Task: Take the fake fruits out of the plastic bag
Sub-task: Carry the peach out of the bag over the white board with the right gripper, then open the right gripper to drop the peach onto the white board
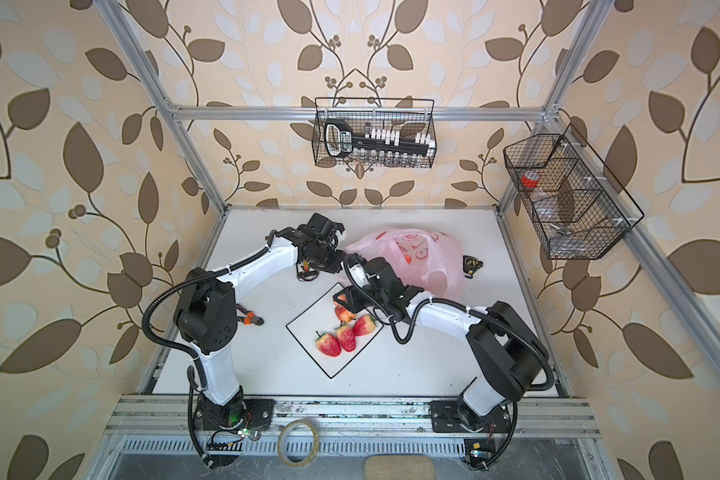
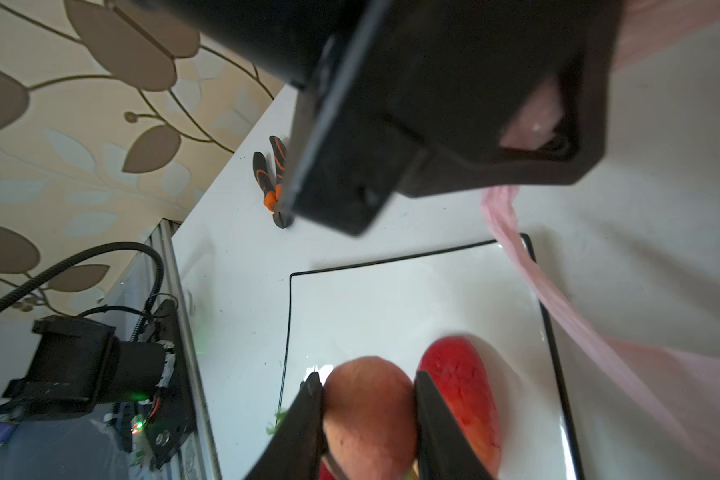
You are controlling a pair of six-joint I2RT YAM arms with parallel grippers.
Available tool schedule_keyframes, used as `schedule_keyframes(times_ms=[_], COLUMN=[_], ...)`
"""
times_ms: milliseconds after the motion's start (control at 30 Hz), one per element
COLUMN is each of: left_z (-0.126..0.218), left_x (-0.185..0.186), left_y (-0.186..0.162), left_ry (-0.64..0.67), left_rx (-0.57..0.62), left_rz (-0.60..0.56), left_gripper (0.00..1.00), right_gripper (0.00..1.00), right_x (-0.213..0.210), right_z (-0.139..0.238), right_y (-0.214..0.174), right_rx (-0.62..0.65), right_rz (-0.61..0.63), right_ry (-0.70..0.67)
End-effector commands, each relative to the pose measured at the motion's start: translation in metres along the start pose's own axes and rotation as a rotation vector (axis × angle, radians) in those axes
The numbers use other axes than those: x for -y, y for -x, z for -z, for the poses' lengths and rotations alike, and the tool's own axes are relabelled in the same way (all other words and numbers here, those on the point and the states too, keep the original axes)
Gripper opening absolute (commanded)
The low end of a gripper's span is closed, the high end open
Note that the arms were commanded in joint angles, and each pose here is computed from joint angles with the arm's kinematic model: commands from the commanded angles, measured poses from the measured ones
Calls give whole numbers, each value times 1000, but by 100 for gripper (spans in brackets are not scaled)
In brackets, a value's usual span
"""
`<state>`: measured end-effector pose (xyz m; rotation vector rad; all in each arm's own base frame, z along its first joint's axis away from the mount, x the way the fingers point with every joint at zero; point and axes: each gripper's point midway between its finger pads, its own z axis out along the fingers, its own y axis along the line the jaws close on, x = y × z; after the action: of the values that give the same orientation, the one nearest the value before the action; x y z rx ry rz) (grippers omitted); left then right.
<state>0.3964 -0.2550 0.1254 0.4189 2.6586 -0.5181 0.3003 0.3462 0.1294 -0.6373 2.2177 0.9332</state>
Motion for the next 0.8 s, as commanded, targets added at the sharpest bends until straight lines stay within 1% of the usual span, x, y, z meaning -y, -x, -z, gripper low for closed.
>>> schedule_keyframes(times_ms=[0,167,367,433,500,633,767], left_z=[14,16,17,17,17,17,17], left_x=[0,0,-2,-2,-2,-3,-6], left_y=[3,4,4,3,3,4,3], left_ry=[-17,-16,-11,-13,-12,-11,-3], left_rx=[22,24,27,26,25,28,27], left_rz=[-12,-15,-14,-15,-16,-16,-18], left_gripper=[0,0,0,0,0,0,0], right_gripper=[34,34,34,36,39,51,55], right_x=[3,2,15,19,21,18,4], right_z=[-22,-56,-75,-78,-79,-73,-54], right_y=[5,-11,-25,-27,-28,-20,0], right_rx=[11,-45,-88,-97,-104,-85,-26], right_rz=[61,113,128,133,138,143,144], right_ry=[-100,-164,-225,-240,-246,-249,-226])
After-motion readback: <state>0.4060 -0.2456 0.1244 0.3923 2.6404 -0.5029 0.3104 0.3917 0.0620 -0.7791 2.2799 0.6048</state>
